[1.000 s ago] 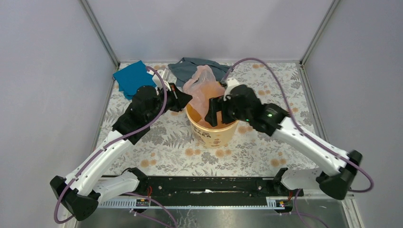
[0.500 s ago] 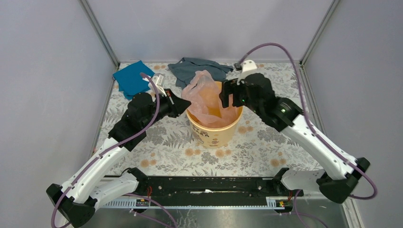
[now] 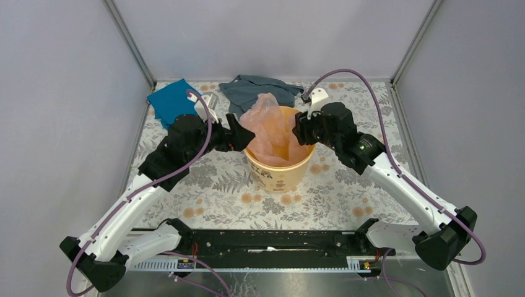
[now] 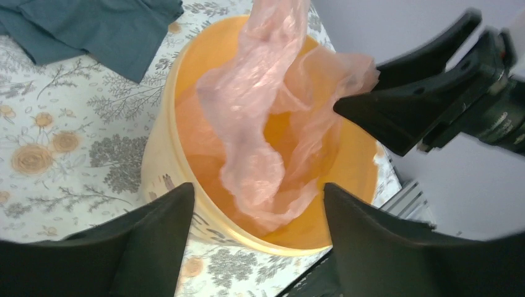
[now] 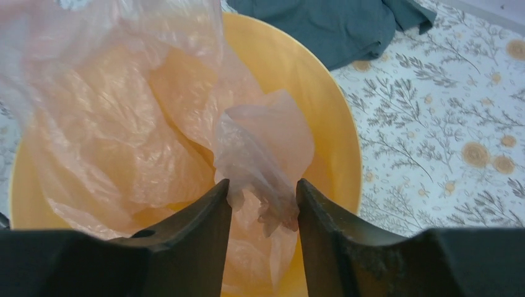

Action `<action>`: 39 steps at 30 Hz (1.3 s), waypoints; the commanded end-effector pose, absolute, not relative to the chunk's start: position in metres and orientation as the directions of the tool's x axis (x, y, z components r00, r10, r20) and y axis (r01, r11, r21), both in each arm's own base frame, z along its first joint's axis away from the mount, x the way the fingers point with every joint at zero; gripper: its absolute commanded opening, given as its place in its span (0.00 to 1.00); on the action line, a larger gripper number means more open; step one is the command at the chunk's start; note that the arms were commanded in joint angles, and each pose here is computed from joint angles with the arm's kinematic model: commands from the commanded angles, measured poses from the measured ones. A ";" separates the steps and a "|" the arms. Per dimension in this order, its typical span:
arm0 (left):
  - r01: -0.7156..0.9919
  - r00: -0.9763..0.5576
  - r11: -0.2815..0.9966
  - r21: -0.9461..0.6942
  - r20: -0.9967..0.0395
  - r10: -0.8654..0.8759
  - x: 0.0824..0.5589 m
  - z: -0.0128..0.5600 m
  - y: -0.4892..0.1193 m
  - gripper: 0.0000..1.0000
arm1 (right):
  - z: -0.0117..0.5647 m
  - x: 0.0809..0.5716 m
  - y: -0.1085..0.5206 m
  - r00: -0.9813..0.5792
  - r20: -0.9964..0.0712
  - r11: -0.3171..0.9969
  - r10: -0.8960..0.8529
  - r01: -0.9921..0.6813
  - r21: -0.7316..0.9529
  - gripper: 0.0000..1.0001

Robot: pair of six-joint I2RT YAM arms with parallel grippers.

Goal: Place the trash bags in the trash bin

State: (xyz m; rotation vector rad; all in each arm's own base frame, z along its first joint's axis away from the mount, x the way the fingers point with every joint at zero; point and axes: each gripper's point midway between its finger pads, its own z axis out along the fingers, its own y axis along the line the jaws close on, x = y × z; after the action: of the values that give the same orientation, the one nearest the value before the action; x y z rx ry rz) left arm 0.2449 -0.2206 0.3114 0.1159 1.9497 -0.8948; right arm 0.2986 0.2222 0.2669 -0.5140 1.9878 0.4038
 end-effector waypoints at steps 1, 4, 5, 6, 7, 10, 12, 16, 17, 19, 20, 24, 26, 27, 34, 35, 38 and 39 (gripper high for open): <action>0.435 -0.417 0.787 -0.437 -0.873 -0.254 0.268 0.362 -0.210 0.98 | 0.301 0.302 0.233 -0.311 -0.943 0.826 -0.120 -0.558 0.079 0.46; 0.437 -0.409 0.810 -0.391 -0.888 -0.209 0.289 0.374 -0.220 0.99 | 0.307 0.302 0.236 -0.306 -0.945 0.818 -0.120 -0.570 0.081 0.32; 0.437 -0.408 0.815 -0.381 -0.891 -0.199 0.297 0.380 -0.224 0.99 | 0.309 0.302 0.237 -0.306 -0.945 0.814 -0.118 -0.574 0.084 0.27; 0.424 -0.432 0.826 -0.372 -0.884 -0.177 0.310 0.371 -0.231 0.99 | 0.311 0.301 0.238 -0.310 -0.944 0.812 -0.116 -0.577 0.089 0.23; 0.415 -0.444 0.833 -0.366 -0.881 -0.166 0.321 0.369 -0.234 0.99 | 0.312 0.301 0.239 -0.314 -0.942 0.809 -0.117 -0.581 0.093 0.16; 0.430 -0.514 0.813 -0.393 -0.846 -0.137 0.343 0.356 -0.248 0.99 | 0.320 0.297 0.239 -0.319 -0.942 0.805 -0.103 -0.583 0.109 0.10; 0.466 -0.549 0.779 -0.419 -0.827 -0.117 0.349 0.349 -0.258 0.99 | 0.325 0.295 0.238 -0.324 -0.941 0.807 -0.093 -0.579 0.120 0.09; 0.477 -0.582 0.761 -0.440 -0.806 -0.101 0.350 0.336 -0.262 0.90 | 0.334 0.291 0.236 -0.338 -0.938 0.808 -0.075 -0.572 0.142 0.06; 0.477 -0.587 0.760 -0.441 -0.804 -0.099 0.349 0.332 -0.262 0.86 | 0.338 0.291 0.234 -0.343 -0.938 0.816 -0.061 -0.558 0.151 0.06; 0.460 -0.588 0.775 -0.434 -0.802 -0.100 0.348 0.326 -0.256 0.73 | 0.341 0.292 0.230 -0.363 -0.931 0.833 -0.042 -0.527 0.168 0.11; 0.445 -0.589 0.787 -0.428 -0.801 -0.102 0.349 0.322 -0.252 0.65 | 0.340 0.293 0.228 -0.378 -0.925 0.844 -0.033 -0.507 0.177 0.18; 0.376 -0.591 0.833 -0.406 -0.797 -0.121 0.353 0.311 -0.232 0.31 | 0.325 0.293 0.225 -0.429 -0.902 0.859 -0.042 -0.476 0.186 0.22; 0.354 -0.579 0.843 -0.405 -0.803 -0.143 0.353 0.314 -0.223 0.25 | 0.317 0.294 0.224 -0.450 -0.892 0.868 -0.046 -0.460 0.187 0.29; 0.347 -0.573 0.845 -0.406 -0.805 -0.151 0.354 0.315 -0.220 0.22 | 0.313 0.294 0.224 -0.460 -0.887 0.872 -0.049 -0.452 0.186 0.32; 0.334 -0.556 0.847 -0.414 -0.812 -0.178 0.350 0.323 -0.208 0.15 | 0.293 0.296 0.216 -0.495 -0.865 0.897 -0.083 -0.415 0.151 0.61; 0.332 -0.557 0.847 -0.415 -0.811 -0.179 0.349 0.322 -0.207 0.15 | 0.290 0.296 0.215 -0.497 -0.863 0.898 -0.092 -0.416 0.144 0.65; 0.330 -0.559 0.847 -0.416 -0.809 -0.180 0.348 0.320 -0.205 0.15 | 0.280 0.297 0.210 -0.502 -0.857 0.908 -0.115 -0.403 0.115 0.75; 0.327 -0.560 0.848 -0.416 -0.809 -0.180 0.348 0.319 -0.204 0.15 | 0.277 0.299 0.209 -0.499 -0.858 0.910 -0.123 -0.401 0.102 0.78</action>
State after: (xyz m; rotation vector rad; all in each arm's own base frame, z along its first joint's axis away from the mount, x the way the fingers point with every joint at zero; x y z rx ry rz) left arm 0.3477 -0.2093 0.3053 0.1208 2.1208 -0.6636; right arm 0.2953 0.2200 0.2859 -0.3815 2.0779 0.4328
